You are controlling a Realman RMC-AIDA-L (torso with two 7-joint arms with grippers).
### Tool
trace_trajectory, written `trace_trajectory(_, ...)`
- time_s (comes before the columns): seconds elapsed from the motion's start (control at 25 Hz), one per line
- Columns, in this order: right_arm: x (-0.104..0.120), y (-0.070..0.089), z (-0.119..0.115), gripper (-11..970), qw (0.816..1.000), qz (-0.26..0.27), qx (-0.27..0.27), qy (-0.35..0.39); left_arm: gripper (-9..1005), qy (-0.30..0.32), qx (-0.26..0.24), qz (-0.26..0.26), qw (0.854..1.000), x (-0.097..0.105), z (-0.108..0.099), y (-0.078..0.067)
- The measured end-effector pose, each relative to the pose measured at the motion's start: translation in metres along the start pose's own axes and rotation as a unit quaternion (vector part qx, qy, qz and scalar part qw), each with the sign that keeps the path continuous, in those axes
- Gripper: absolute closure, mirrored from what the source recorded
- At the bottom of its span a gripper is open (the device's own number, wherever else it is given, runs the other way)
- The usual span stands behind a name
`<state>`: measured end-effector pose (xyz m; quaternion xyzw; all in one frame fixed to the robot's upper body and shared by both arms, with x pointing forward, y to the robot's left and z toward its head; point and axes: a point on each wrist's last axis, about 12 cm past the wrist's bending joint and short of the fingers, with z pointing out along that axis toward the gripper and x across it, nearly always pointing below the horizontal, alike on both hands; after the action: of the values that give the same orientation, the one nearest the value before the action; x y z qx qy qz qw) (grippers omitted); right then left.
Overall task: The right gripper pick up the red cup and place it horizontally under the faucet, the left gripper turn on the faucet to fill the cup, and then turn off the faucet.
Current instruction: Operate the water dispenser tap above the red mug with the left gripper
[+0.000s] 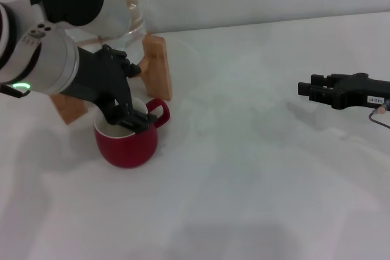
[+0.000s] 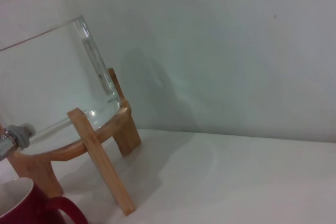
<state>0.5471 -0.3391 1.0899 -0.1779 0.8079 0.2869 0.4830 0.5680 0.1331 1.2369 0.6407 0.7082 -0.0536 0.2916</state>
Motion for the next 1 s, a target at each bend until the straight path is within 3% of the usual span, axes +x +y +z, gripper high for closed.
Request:
trace_trajectory(0.68, 0.0, -0.001, 0.0, 522, 1.0, 0.001, 0.002, 0.001, 116, -0.006, -0.014, 0.007, 1.0, -0.005, -0.003, 0.002)
trace_trajectory(1.0, 0.0, -0.003, -0.002, 522, 1.0, 0.003, 0.006, 0.0, 116, -0.012, -0.025, 0.024, 0.999, -0.013, -0.008, -0.007)
